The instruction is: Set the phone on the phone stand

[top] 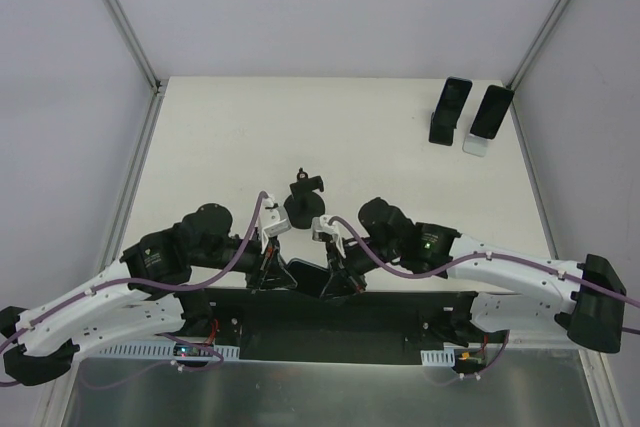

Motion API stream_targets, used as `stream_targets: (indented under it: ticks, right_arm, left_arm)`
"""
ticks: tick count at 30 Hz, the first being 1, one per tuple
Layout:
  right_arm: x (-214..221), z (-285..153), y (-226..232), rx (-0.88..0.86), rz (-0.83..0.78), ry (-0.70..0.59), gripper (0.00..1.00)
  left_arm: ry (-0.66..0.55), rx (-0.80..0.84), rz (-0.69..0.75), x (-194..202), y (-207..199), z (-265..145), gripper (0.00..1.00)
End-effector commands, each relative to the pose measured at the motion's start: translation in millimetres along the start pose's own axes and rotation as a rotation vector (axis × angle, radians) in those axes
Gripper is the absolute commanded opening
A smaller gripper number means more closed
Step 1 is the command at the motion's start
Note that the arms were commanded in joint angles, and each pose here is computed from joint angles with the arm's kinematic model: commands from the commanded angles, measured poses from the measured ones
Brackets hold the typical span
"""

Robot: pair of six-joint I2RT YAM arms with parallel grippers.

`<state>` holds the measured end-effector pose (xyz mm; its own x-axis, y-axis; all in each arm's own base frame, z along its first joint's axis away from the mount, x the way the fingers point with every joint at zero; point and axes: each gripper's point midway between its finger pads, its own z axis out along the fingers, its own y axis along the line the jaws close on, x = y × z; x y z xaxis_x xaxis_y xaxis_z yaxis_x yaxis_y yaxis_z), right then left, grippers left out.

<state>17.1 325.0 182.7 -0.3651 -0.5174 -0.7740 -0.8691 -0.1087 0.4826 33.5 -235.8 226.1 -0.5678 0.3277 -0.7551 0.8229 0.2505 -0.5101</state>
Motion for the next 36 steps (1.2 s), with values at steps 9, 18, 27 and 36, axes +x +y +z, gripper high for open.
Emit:
stream_targets:
  ticks: [9,18,27,36]
  right_arm:
    - [-37,-3,-26,0.164,-0.009,-0.227,0.01]
    - [-41,-23,-52,0.359,0.036,-0.328,0.01]
    - [-71,-64,-89,0.644,0.092,-0.571,0.01]
    - [-100,-80,-95,0.714,0.095,-0.722,0.01]
  left_arm:
    - [-0.165,0.003,0.086,-50,-8,1,0.00]
    - [-0.210,-0.101,0.017,-67,5,0,0.66]
    - [-0.496,-0.476,-0.291,-103,63,-32,0.99]
    - [-0.536,-0.533,-0.462,-134,75,-8,0.98]
